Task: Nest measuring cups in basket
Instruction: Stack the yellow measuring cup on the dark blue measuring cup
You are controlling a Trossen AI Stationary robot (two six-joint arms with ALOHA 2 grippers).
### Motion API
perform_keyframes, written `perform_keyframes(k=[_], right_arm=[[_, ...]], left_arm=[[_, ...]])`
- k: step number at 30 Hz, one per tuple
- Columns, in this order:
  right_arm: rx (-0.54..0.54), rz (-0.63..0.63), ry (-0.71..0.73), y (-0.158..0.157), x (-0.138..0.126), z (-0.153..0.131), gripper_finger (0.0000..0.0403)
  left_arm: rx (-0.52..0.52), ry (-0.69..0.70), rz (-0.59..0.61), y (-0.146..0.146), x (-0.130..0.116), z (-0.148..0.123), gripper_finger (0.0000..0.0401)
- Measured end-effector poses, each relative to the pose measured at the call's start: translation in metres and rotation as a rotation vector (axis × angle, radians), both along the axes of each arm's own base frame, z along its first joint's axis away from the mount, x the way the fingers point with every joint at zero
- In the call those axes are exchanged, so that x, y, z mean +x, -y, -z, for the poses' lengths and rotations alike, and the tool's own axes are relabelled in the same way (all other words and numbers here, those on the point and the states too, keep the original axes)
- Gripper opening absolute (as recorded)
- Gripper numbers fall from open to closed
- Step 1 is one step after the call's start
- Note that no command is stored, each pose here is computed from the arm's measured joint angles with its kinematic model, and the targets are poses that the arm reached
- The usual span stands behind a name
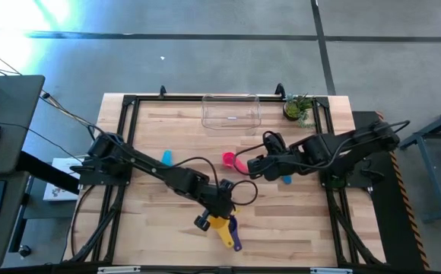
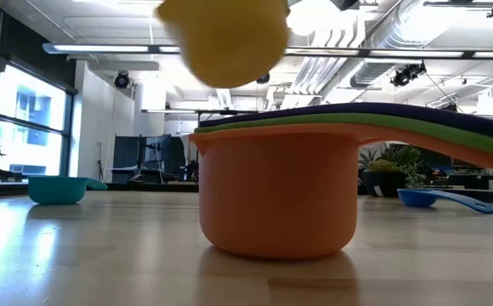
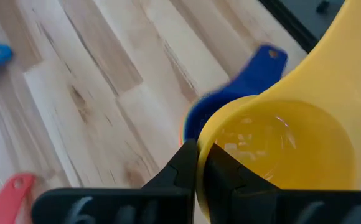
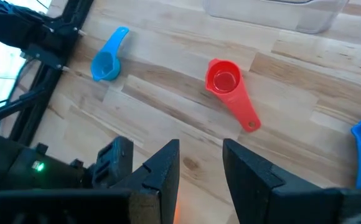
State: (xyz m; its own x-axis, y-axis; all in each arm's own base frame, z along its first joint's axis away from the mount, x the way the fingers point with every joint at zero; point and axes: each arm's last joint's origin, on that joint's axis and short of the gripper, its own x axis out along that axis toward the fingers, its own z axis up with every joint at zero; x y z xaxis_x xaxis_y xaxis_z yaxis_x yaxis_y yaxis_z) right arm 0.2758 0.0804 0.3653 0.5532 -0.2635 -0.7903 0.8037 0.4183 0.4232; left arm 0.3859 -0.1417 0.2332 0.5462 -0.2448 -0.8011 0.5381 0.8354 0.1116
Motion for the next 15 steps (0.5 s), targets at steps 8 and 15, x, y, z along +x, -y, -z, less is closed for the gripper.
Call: perform_keyframes(k=[8,15], right_arm=[[-0.005,-0.004,-0.038,-0.0030,0.0083,0.0097,0.0114],[-0.029,0.021,-0.017,0.0000,0.0095,0.0085,0.0114]], left_arm=[[0.009,0.025,0.036,0.0013,0.0029,0.0017,0.0005],[0.012,0.046,0.055,0.0024,0.0097,0.0093,0.0005]])
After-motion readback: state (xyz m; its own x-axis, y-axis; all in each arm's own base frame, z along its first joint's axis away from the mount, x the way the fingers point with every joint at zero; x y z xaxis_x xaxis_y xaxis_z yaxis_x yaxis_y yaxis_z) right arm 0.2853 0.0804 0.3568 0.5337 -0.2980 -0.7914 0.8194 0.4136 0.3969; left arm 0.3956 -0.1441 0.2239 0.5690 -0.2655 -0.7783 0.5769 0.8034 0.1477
